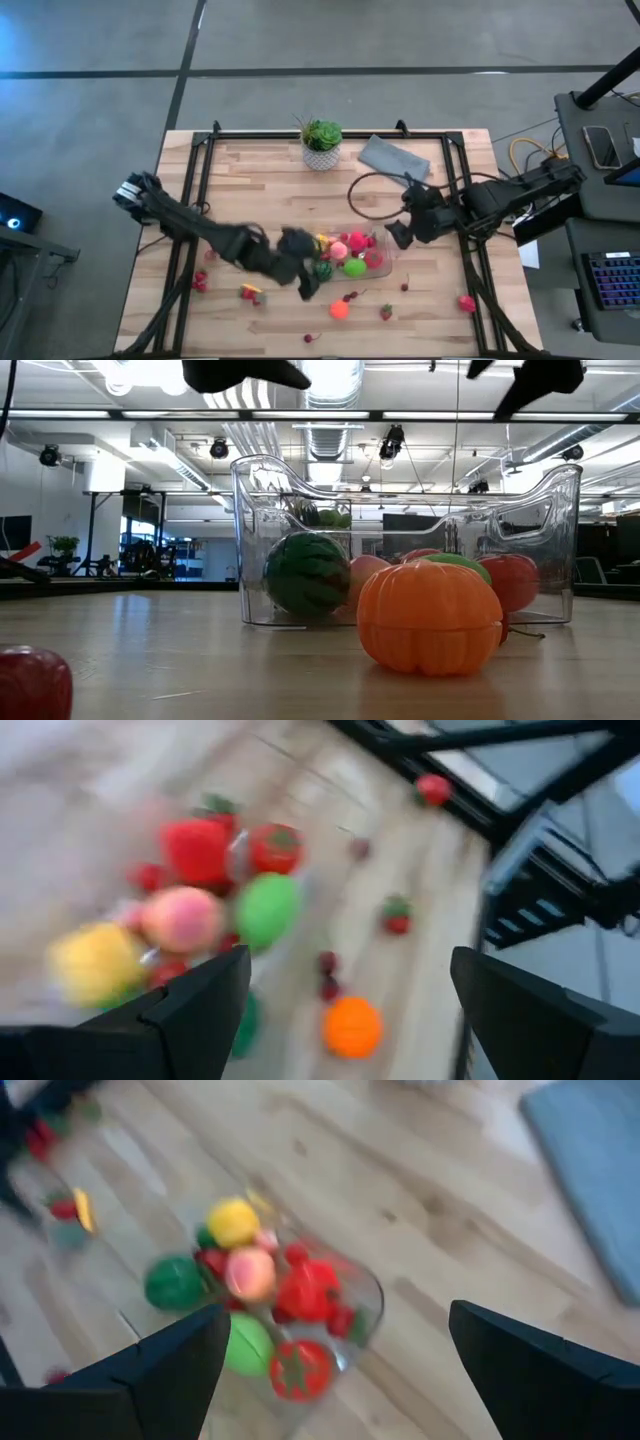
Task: Pick and placing Produce into tupperware
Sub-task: Put the strawberry into the transparent bin
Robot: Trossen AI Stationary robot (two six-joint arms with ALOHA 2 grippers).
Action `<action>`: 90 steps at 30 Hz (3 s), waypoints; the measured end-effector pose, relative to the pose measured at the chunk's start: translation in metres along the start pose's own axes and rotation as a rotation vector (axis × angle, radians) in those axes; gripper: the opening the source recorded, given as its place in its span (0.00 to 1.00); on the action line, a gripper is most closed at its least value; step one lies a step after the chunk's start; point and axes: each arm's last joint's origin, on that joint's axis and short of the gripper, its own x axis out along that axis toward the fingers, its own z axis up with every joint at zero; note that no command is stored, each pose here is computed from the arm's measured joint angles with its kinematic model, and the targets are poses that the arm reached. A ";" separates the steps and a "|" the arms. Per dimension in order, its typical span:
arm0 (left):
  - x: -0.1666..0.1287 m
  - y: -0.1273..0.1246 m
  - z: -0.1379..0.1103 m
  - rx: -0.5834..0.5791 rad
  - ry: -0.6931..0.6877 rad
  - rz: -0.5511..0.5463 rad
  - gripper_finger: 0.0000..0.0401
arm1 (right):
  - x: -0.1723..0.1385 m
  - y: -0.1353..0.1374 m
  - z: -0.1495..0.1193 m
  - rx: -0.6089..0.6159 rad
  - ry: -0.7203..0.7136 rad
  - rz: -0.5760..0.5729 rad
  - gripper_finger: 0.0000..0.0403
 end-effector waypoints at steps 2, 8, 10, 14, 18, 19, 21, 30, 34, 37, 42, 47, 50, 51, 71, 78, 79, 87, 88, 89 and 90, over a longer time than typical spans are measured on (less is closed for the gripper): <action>-0.009 0.014 0.012 0.016 0.007 0.056 0.82 | 0.006 -0.001 -0.005 -0.024 0.041 -0.011 0.91; -0.036 0.065 0.037 -0.005 0.120 0.185 0.82 | 0.030 -0.012 -0.020 0.001 0.097 -0.066 0.91; -0.036 0.088 0.034 -0.033 0.192 0.230 0.82 | 0.039 -0.017 -0.022 0.021 0.133 -0.053 0.91; -0.030 0.127 0.018 -0.109 0.359 0.228 0.82 | 0.057 -0.023 -0.025 0.016 0.196 0.000 0.91; -0.029 0.146 -0.006 -0.070 0.536 0.249 0.82 | 0.068 -0.029 -0.017 -0.010 0.168 0.020 0.91; -0.030 0.149 -0.008 -0.041 0.568 0.261 0.82 | 0.070 -0.030 -0.014 -0.016 0.160 0.021 0.91; -0.033 0.152 -0.013 0.006 0.637 0.291 0.82 | 0.073 -0.035 -0.006 -0.029 0.160 0.023 0.91; -0.036 0.160 -0.030 -0.117 1.016 0.485 0.82 | 0.074 -0.052 0.032 -0.038 0.086 0.019 0.91; -0.027 0.163 -0.041 -0.035 1.130 0.526 0.82 | 0.075 -0.057 0.042 -0.005 0.061 0.033 0.91; -0.018 0.164 -0.049 0.028 1.207 0.542 0.82 | 0.075 -0.059 0.046 0.041 0.053 0.041 0.91; -0.006 0.168 -0.061 0.117 1.350 0.550 0.82 | 0.076 -0.058 0.048 0.118 0.038 0.064 0.91; 0.001 0.178 -0.074 0.123 1.469 0.633 0.82 | 0.076 -0.056 0.051 0.165 0.015 0.085 0.91; 0.005 0.182 -0.083 0.127 1.449 0.623 0.82 | 0.076 -0.056 0.051 0.165 0.016 0.084 0.91; 0.005 0.183 -0.086 0.118 1.420 0.615 0.82 | 0.076 -0.056 0.051 0.165 0.016 0.083 0.91; -0.049 0.204 -0.118 0.012 1.134 0.527 0.81 | 0.075 -0.053 0.054 0.206 -0.016 0.111 0.91; -0.041 0.210 -0.129 -0.020 1.203 0.586 0.74 | 0.075 -0.053 0.054 0.240 -0.014 0.111 0.91; -0.040 0.210 -0.130 -0.029 1.220 0.590 0.73 | 0.075 -0.053 0.054 0.243 -0.014 0.111 0.91; -0.032 0.213 -0.137 -0.034 1.278 0.628 0.62 | 0.075 -0.053 0.054 0.244 -0.015 0.112 0.91; -0.031 0.213 -0.137 -0.034 1.277 0.626 0.61 | 0.075 -0.053 0.054 0.244 -0.015 0.112 0.91; -0.031 0.213 -0.137 -0.034 1.276 0.625 0.60 | 0.075 -0.053 0.054 0.244 -0.015 0.113 0.91; -0.030 0.213 -0.137 -0.034 1.278 0.625 0.59 | 0.075 -0.053 0.054 0.244 -0.016 0.114 0.91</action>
